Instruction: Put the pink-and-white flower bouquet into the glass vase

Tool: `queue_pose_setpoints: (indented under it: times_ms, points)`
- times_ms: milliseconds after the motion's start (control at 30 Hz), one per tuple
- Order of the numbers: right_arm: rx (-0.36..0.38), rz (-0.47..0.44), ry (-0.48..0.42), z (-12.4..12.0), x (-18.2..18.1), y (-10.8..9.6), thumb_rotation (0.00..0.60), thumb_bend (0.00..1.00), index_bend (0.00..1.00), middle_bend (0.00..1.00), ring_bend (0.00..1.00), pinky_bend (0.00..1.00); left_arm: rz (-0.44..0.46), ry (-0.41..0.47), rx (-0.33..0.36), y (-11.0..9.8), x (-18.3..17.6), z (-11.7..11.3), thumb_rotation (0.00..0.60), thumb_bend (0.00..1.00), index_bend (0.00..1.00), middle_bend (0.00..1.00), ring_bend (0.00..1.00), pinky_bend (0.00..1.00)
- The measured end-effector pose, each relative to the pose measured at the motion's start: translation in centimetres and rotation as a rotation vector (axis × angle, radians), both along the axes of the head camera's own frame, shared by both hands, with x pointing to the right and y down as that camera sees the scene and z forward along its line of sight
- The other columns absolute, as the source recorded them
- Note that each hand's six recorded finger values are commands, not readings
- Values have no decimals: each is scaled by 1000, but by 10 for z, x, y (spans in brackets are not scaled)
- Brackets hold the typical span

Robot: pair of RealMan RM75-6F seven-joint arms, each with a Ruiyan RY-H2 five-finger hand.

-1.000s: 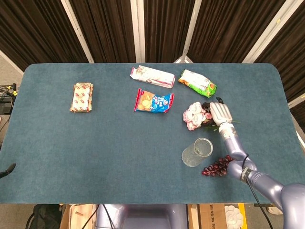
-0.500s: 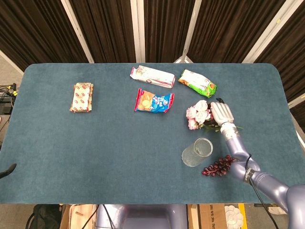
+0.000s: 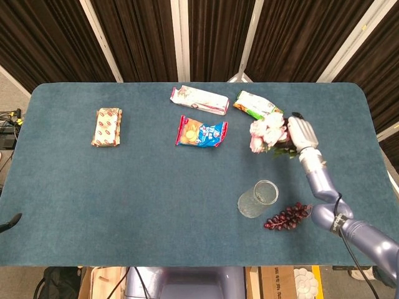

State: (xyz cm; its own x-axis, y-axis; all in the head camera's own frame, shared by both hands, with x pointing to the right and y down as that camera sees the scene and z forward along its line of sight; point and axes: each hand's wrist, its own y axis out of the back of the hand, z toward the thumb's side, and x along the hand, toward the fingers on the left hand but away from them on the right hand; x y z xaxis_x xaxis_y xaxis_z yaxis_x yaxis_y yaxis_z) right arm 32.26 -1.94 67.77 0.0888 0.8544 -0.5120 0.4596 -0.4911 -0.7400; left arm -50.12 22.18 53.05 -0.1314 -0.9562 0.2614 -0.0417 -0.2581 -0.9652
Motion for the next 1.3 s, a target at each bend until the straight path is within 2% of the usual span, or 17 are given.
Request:
queue_pose_setpoints:
  times_ms: [200,400,567,800,933,1067,1200,1300]
  points:
    - [99,135,-120,-46,28,-35,600,347,612,582,567,99,2,1,-2,0,1,1,600,154,82,32,0,24]
    - [128,244,-298,-102,52,-51,600,357,615,582,567,99,8,5,-4,0,3,2,600,154,83,32,0,24]
    - [152,248,-368,-155,56,-52,600,377,626,582,567,99,18,11,-13,-1,6,6,600,155,83,32,0,24]
    - [133,227,-514,-210,19,-31,600,378,626,582,568,99,39,4,-5,-3,8,7,600,155,87,34,0,24]
    - [96,214,-535,-230,-1,-16,600,377,626,582,567,99,41,19,37,-5,9,1,600,155,87,34,0,24]
    - [53,214,-556,-234,-18,-6,600,377,626,582,567,98,27,38,55,-3,6,-3,600,155,87,33,0,24]
    - [35,208,-598,-239,-40,-6,600,377,629,582,567,98,8,50,68,-4,0,-9,600,154,87,31,0,24]
    - [39,248,-637,-244,-46,-9,600,377,629,582,567,98,5,61,79,-4,-2,-11,600,154,87,31,0,24]
